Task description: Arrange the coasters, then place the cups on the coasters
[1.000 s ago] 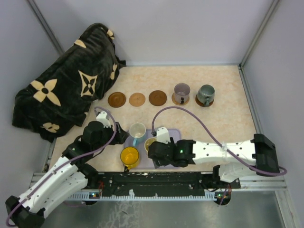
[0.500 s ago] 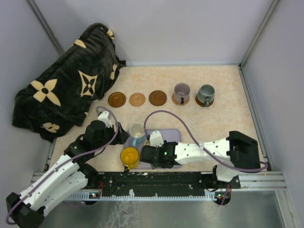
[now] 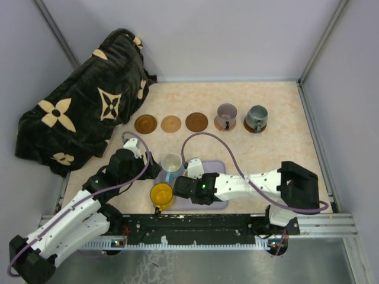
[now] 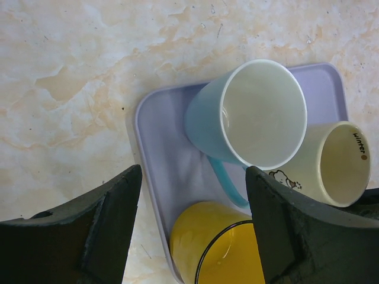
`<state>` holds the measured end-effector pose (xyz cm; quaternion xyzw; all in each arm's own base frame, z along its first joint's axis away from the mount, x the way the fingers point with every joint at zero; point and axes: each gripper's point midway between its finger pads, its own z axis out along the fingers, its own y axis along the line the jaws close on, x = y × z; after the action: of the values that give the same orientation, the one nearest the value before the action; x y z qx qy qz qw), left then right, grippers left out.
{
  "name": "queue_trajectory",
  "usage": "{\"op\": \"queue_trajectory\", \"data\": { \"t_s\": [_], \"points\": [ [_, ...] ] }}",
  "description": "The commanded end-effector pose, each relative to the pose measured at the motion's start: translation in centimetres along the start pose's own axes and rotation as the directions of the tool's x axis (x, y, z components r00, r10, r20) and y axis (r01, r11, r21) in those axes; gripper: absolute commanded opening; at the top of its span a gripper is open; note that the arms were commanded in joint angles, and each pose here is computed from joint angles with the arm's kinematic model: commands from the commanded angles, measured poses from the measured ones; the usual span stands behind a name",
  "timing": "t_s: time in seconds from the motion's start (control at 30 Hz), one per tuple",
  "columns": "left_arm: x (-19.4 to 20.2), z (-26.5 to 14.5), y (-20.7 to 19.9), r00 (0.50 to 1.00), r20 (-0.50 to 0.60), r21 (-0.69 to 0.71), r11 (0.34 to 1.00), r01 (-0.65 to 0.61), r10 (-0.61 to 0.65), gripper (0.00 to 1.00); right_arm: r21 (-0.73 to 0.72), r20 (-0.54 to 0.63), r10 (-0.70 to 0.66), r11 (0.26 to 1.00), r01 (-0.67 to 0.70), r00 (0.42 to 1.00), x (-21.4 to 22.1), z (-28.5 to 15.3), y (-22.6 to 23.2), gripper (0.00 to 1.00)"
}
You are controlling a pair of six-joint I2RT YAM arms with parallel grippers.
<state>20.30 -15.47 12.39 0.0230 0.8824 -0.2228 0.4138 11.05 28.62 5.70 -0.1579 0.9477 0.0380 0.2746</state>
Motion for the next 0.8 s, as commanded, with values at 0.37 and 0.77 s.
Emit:
{"op": "queue_trajectory", "data": {
  "t_s": [0.37,0.77],
  "points": [
    [-1.9,0.2,-0.4,0.998,0.059,-0.008,1.0,-0.003,0.004,0.77,0.074,0.277,0.084,0.991,-0.109,0.957,-9.9,-4.2,-4.1,0.0],
    [-3.9,0.5,0.0,0.994,0.105,-0.076,0.997,0.001,0.007,0.77,0.09,0.417,0.124,0.98,-0.177,0.9,-23.2,-3.3,-9.6,0.0]
  ]
}}
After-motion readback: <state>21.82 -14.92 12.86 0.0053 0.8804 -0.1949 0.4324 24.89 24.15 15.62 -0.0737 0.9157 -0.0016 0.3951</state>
